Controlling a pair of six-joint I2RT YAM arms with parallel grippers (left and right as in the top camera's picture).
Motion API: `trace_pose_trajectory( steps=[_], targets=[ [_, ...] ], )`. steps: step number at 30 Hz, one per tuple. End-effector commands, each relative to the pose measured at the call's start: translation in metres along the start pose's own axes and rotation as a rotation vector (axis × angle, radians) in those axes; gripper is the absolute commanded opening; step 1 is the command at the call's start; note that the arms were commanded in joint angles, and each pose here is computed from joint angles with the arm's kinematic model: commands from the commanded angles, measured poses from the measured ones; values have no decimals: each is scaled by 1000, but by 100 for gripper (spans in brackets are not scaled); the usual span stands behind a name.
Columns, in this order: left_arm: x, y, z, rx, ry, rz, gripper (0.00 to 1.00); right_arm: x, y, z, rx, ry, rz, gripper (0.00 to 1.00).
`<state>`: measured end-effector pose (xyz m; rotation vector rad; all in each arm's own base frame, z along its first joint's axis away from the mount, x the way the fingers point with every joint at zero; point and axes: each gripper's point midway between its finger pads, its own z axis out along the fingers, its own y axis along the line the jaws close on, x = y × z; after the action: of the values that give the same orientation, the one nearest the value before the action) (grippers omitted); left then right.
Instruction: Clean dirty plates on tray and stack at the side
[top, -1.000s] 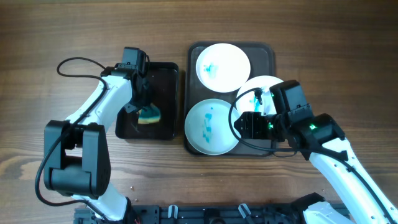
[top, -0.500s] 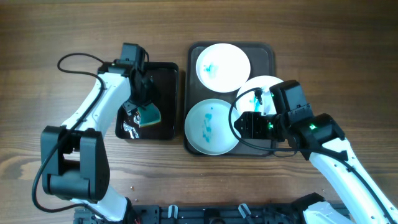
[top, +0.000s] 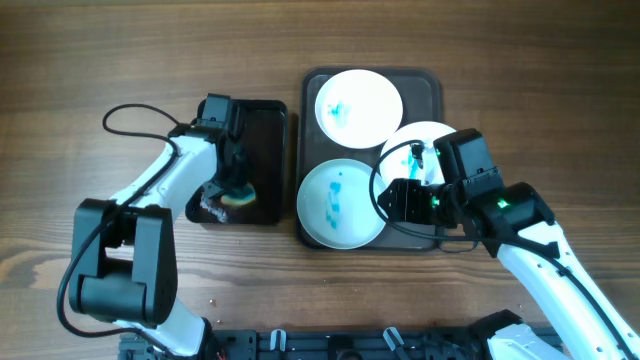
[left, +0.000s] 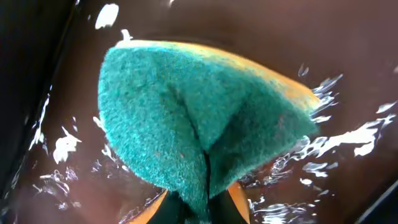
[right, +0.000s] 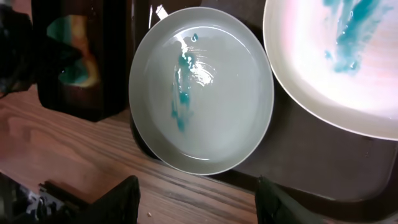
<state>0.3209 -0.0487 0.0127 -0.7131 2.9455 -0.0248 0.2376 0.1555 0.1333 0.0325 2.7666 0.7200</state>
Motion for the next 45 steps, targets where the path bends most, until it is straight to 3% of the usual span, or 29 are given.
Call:
trace_pose_trajectory(
  steps=[1, 4, 8, 10, 16, 24, 29, 31, 33, 38, 43, 45],
  targets=[
    [-14, -27, -34, 106, -17, 74, 6, -4, -13, 2, 76, -29, 46, 60],
    [-13, -29, -46, 111, 1, 74, 17, -8, -21, 0, 110, -51, 52, 61],
    [-11, -26, -46, 99, 7, 113, 39, -9, -22, 0, 111, -52, 57, 61],
    [-12, -25, -44, 89, 5, 127, 45, -9, -22, 0, 108, -50, 57, 61],
    [-11, -18, -33, 45, 17, 125, 47, -7, -23, 0, 111, -45, 60, 61],
    [26, -18, -2, 25, 90, 173, 47, 2, -27, 0, 131, -9, 72, 65],
    [36, -24, 13, 30, 67, 214, 31, 7, -23, 2, 106, 21, 72, 65],
    [31, -23, 14, 18, 44, 214, 21, 11, -18, 6, 72, 53, 50, 63],
    [26, -22, 12, 12, 29, 210, 4, 14, -21, 13, 83, 89, 40, 62],
    [16, -21, -7, 2, 42, 189, 4, 21, -39, 38, 153, 176, 77, 58],
    [10, -25, -35, 13, 30, 187, 61, 21, -44, 50, 162, 201, 86, 56],
    [13, -22, -38, 5, 39, 188, 70, 20, -43, 50, 161, 199, 85, 56]
  ],
)
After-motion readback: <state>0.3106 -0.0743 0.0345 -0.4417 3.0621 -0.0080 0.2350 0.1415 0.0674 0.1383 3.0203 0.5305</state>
